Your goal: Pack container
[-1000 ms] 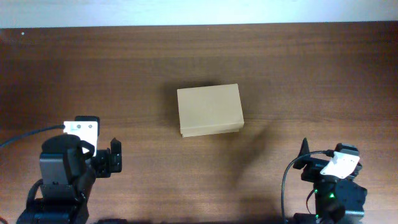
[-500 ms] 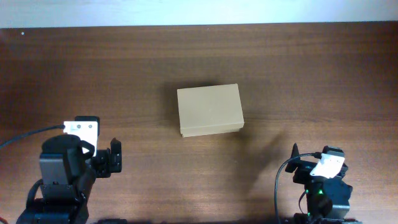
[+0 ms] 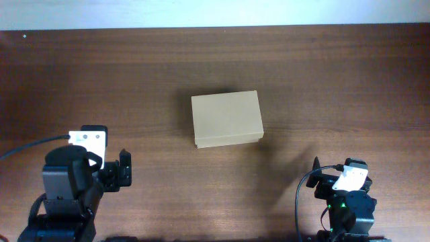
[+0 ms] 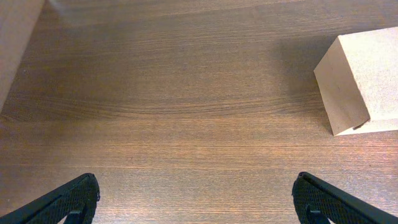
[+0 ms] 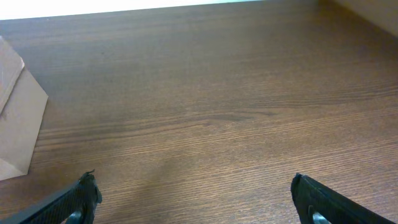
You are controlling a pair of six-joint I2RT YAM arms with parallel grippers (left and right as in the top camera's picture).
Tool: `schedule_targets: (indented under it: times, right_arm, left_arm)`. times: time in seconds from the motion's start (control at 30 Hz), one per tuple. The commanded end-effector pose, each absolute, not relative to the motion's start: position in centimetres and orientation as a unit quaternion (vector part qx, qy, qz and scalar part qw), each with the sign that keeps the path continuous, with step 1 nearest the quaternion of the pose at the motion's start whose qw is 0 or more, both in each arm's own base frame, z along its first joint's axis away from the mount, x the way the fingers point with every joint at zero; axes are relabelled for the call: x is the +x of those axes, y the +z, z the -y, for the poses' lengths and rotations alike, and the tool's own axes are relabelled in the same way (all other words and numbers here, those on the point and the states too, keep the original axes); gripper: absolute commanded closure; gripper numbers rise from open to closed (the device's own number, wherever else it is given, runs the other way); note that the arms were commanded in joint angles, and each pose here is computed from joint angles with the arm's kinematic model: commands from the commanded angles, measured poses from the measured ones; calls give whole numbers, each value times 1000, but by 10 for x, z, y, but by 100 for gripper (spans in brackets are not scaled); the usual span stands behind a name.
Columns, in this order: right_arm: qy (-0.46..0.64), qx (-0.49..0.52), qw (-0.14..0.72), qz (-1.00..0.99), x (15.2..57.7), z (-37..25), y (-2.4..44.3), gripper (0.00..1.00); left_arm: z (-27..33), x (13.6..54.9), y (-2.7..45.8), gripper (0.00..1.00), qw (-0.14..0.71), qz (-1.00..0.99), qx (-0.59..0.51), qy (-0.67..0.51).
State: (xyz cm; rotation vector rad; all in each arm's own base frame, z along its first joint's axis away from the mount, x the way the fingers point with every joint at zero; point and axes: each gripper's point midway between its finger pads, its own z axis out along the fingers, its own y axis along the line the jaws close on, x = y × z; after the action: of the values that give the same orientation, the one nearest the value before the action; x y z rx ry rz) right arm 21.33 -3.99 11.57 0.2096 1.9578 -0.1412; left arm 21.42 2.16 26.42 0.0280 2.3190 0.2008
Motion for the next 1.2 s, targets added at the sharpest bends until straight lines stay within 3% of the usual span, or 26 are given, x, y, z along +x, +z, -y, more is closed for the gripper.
schedule_targets:
  times: [0.0,0.5,0.87,1.17]
  right_arm:
    - [-58,87,553,-826,214,40,115,1]
    - [-58,87,553,-826,214,40,115,1]
    - [-58,87,553,-826,214,40,115,1]
    - [-58,87,553,-826,214,40,115,1]
  left_arm:
    - [-24,214,264,1,396,-914,4,82]
    - [-24,209,265,1,405,-910,4,84]
    - [-35,245,315,1,707,-697,-38,113]
    - [-35,242,277,1,760,-639,-48,109]
